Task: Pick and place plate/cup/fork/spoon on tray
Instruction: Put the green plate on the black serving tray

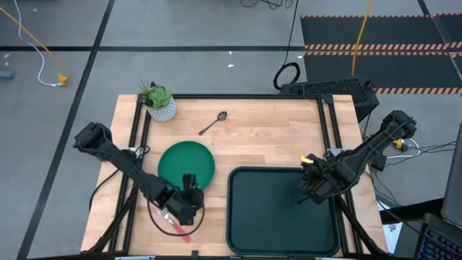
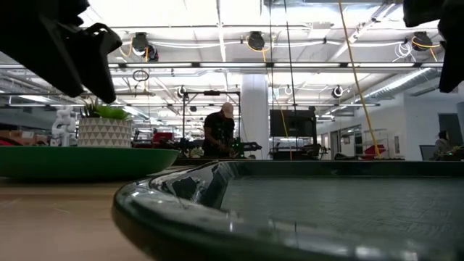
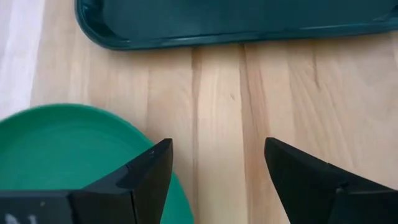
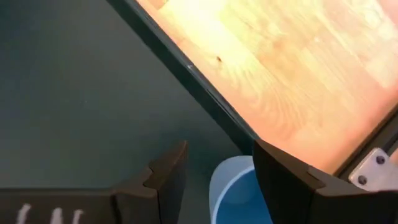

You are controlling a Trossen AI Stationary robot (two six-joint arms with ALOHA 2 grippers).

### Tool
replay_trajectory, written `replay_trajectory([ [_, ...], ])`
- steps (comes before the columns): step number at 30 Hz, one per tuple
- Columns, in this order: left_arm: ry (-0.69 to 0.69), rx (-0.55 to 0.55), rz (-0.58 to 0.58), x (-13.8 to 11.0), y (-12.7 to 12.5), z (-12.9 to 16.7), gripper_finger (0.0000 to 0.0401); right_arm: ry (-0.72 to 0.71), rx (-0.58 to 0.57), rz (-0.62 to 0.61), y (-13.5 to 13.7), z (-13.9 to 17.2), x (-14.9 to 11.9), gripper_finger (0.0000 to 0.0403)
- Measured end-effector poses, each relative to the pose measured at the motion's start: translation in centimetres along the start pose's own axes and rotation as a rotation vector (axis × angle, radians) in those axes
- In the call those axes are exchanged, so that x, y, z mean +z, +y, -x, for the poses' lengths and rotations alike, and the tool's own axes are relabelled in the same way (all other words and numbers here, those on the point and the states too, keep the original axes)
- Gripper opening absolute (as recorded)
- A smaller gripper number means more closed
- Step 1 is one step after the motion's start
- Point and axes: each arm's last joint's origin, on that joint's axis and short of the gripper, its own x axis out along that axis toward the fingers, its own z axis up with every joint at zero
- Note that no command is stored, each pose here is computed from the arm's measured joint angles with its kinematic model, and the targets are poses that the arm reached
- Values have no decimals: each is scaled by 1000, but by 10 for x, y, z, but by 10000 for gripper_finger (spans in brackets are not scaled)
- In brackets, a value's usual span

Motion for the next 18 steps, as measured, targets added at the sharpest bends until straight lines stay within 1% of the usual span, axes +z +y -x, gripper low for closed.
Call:
replay_trajectory([
  [5,22,31,20,-5,-1,1,257,-112,34,8,4,6,6,176],
  [8,36,44,45,-7,0,1,257,-147,106,10,13,7,9,176],
  [12,47,52,75,-8,0,1,257,-175,205,18,28,-1,9,172],
  [14,45,51,80,-8,0,1,257,-168,198,22,31,-7,10,163],
  [18,45,52,91,-8,0,1,257,-78,128,25,32,-20,16,134],
])
